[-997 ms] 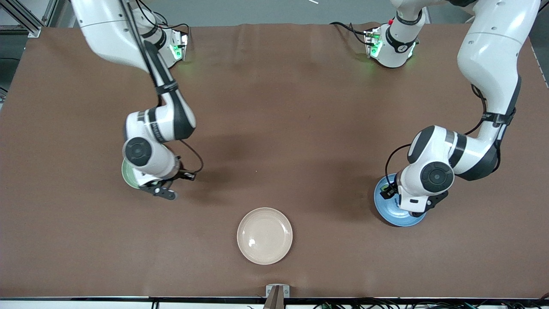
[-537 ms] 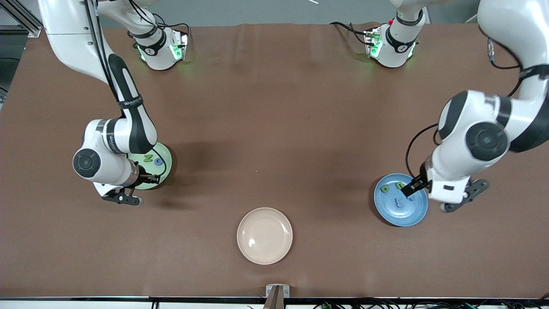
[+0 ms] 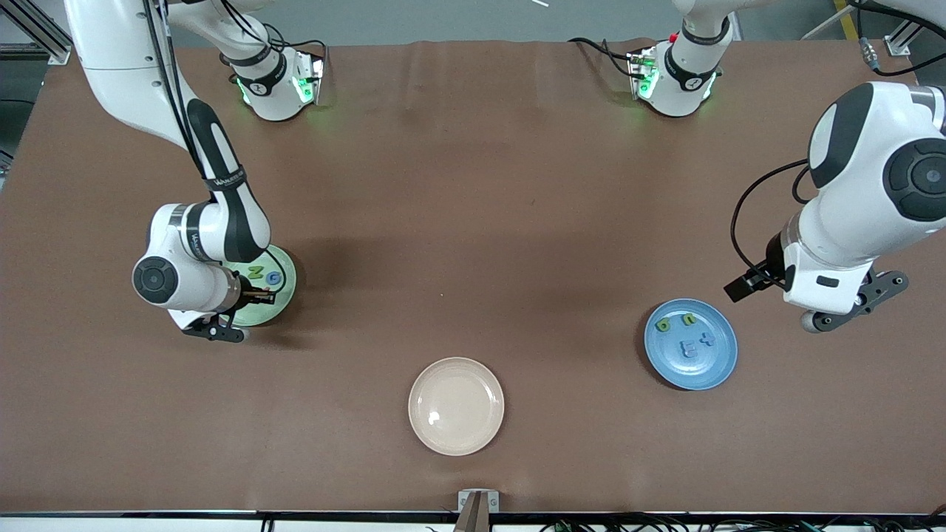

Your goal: Sort upper and lower case letters into plates

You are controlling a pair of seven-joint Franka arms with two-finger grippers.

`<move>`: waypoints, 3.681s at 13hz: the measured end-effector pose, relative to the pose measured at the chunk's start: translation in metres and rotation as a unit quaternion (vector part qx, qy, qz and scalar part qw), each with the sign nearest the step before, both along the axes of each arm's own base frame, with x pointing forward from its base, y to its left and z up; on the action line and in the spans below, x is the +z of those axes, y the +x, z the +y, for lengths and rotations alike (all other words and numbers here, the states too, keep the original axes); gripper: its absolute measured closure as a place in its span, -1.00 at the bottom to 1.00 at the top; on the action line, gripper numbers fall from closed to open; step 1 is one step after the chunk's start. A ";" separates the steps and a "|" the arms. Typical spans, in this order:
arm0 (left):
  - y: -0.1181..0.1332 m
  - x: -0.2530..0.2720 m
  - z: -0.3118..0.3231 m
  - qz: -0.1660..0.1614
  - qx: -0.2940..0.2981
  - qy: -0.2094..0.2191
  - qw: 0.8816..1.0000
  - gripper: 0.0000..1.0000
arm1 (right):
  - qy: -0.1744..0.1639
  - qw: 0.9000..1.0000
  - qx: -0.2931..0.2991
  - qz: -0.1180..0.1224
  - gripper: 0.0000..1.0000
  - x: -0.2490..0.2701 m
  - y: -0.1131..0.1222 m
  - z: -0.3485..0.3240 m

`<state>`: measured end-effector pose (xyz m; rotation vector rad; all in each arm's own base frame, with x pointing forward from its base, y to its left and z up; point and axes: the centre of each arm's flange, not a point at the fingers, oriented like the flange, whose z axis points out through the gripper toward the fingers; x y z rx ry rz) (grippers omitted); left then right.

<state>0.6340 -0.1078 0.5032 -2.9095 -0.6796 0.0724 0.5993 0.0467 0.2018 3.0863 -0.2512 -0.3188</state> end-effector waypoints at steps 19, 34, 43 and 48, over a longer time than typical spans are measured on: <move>-0.103 0.146 0.071 -0.015 -0.175 -0.051 0.983 -1.00 | 0.008 0.998 0.050 -0.022 -1.00 0.110 0.045 -0.027; -0.115 0.133 0.060 -0.013 -0.210 -0.058 0.976 -0.93 | 0.015 0.999 0.028 -0.030 -1.00 0.303 0.063 -0.099; -0.113 0.127 0.061 -0.013 -0.211 -0.057 0.976 -0.99 | 0.024 0.999 0.036 -0.027 -1.00 0.338 0.047 -0.090; -0.111 0.129 0.060 -0.025 -0.212 -0.055 0.975 -0.99 | 0.045 0.997 0.034 -0.043 -1.00 0.368 0.012 -0.098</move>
